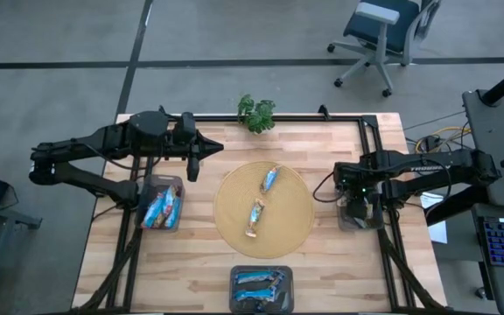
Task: Pick and place Granola Bars by type
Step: Put the top yellow granola bar into the top right bin
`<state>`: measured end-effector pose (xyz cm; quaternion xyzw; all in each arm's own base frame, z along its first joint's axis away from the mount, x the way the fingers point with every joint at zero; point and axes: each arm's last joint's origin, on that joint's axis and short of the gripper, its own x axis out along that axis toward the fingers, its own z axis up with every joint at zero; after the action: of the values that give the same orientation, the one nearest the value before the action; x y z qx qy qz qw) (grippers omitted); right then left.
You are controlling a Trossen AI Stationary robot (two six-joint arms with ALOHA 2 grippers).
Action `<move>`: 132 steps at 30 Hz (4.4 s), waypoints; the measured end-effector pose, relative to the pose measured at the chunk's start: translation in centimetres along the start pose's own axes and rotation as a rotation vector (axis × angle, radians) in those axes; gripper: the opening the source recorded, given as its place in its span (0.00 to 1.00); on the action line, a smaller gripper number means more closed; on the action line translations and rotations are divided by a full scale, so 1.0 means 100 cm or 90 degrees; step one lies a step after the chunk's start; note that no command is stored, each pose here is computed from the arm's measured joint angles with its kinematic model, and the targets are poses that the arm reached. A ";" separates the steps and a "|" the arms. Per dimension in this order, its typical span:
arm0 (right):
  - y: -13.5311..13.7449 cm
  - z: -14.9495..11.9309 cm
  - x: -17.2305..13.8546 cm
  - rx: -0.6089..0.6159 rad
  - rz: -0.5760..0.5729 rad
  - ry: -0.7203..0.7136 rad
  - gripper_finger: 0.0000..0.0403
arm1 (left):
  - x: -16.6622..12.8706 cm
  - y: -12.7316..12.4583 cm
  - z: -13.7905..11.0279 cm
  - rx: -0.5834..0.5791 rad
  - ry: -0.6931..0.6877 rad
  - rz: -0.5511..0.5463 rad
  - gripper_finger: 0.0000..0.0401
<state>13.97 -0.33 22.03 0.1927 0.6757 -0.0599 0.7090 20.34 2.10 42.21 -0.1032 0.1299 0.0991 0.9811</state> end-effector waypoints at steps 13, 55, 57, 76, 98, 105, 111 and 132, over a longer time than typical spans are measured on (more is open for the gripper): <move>0.017 0.038 -0.023 -0.043 0.063 -0.198 0.53 | 0.000 0.000 0.000 0.000 0.000 0.000 0.00; 0.004 0.163 -0.044 -0.337 -0.117 -0.244 0.53 | -0.011 0.004 -0.010 0.022 0.063 0.026 0.00; 0.001 0.171 -0.038 -0.347 -0.122 -0.242 0.53 | -0.014 0.004 -0.010 0.022 0.059 0.029 0.00; 0.001 0.246 0.015 -0.605 -0.148 -0.142 0.53 | -0.037 0.009 -0.013 0.030 0.063 0.080 0.00; -0.005 0.272 0.062 -0.654 -0.137 -0.065 0.53 | -0.043 0.010 -0.017 0.032 0.087 0.082 0.00; -0.007 0.273 0.068 -0.655 -0.143 -0.056 0.53 | -0.045 0.012 -0.026 0.031 0.148 0.091 0.00; -0.007 0.273 0.068 -0.657 -0.146 -0.057 0.53 | -0.047 0.013 -0.031 0.034 0.181 0.100 0.00; -0.010 0.265 0.078 -0.664 -0.134 -0.033 0.44 | -0.048 0.014 -0.033 0.022 0.197 0.108 0.00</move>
<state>39.06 -9.27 14.56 -0.2559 0.6136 0.2085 0.7173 14.74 1.88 40.11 -0.0887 0.2893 0.1622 0.9392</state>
